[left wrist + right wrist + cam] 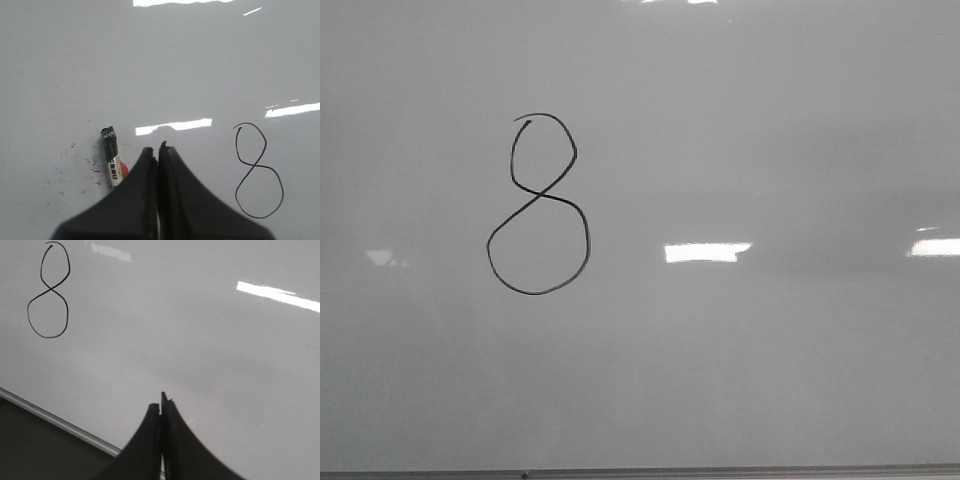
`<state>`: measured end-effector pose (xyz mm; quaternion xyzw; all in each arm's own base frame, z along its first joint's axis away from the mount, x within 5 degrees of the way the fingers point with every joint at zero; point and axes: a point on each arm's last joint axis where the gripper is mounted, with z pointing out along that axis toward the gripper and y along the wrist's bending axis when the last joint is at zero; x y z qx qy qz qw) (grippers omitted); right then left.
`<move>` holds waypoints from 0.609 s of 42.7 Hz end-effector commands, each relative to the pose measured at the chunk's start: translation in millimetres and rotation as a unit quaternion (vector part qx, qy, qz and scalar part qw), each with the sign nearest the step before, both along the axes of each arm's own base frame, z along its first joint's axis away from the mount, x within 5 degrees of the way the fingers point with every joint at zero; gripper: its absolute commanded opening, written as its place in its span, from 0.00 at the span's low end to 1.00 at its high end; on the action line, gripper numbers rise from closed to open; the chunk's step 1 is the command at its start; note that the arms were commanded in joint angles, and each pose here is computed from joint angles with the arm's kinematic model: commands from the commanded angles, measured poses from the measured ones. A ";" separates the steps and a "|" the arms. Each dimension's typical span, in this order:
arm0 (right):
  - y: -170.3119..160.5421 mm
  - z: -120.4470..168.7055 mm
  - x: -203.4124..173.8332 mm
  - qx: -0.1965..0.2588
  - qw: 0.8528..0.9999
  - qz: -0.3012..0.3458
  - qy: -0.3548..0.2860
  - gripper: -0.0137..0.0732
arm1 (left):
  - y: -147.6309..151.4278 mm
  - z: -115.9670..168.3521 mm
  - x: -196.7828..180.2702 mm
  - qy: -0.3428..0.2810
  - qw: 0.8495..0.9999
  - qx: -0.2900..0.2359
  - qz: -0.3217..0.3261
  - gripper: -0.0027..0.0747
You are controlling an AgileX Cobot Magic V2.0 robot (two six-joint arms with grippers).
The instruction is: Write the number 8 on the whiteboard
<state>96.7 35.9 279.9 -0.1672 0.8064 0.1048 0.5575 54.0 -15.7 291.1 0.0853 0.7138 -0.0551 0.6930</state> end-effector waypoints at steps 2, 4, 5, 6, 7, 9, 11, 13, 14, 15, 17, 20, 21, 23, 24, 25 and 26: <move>-2.0 13.5 3.0 0.019 0.999 -0.018 -0.037 0.08 | 7.4 7.6 -2.8 -0.049 0.998 -0.027 0.041 0.01; -2.0 13.5 3.0 0.019 0.999 -0.018 -0.037 0.08 | 10.1 2.8 -5.5 -0.055 0.997 -0.023 0.057 0.01; -2.0 13.5 3.0 0.019 0.999 -0.018 -0.037 0.08 | 11.0 -0.1 -6.5 -0.056 0.996 -0.026 0.062 0.01; -2.0 13.5 3.0 0.019 0.999 -0.018 -0.037 0.08 | 12.0 -4.7 -7.9 -0.057 0.996 -0.028 0.069 0.01; -2.0 13.5 3.0 0.019 0.999 -0.018 -0.037 0.08 | 12.7 -9.8 -9.2 -0.058 0.995 -0.031 0.074 0.01; -2.0 13.5 3.0 0.019 0.999 -0.018 -0.037 0.08 | 13.5 -19.4 -10.7 -0.060 0.994 -0.031 0.083 0.01; -2.0 13.5 3.0 0.019 0.999 -0.018 -0.037 0.08 | 14.2 -28.3 -10.9 -0.061 0.994 -0.031 0.090 0.01; -2.0 13.5 3.0 0.019 0.999 -0.018 -0.037 0.08 | 14.8 -38.7 -10.6 -0.061 0.993 -0.037 0.096 0.01; -2.0 13.5 3.0 0.019 0.999 -0.018 -0.037 0.08 | 15.0 -43.2 -9.5 -0.058 0.993 -0.039 0.098 0.01; -2.0 13.5 3.0 0.019 0.999 -0.018 -0.037 0.08 | 15.3 -48.2 -7.6 -0.057 0.993 -0.039 0.100 0.01; -1.9 13.3 2.9 0.019 0.999 -0.017 -0.037 0.08 | 15.7 -55.3 -5.2 -0.056 0.992 -0.039 0.102 0.01; -1.9 13.3 2.9 0.019 0.999 -0.017 -0.037 0.08 | 16.1 -66.5 -2.4 -0.053 0.992 -0.038 0.104 0.01; -1.9 13.3 2.9 0.019 0.999 -0.017 -0.037 0.08 | 16.2 -69.9 -1.6 -0.052 0.992 -0.037 0.105 0.01; -1.9 13.3 2.9 0.019 0.999 -0.017 -0.037 0.08 | 16.4 -79.2 0.3 -0.047 0.993 -0.035 0.106 0.01; -1.9 13.3 2.9 0.019 0.999 -0.017 -0.037 0.08 | 16.5 -83.4 1.1 -0.046 0.993 -0.035 0.107 0.01; -1.9 13.3 2.9 0.019 0.999 -0.017 -0.037 0.08 | 16.6 -85.6 1.5 -0.045 0.993 -0.035 0.107 0.01; -1.9 13.3 2.9 0.019 0.999 -0.017 -0.037 0.08 | 16.5 -87.5 1.7 -0.040 0.993 -0.034 0.107 0.01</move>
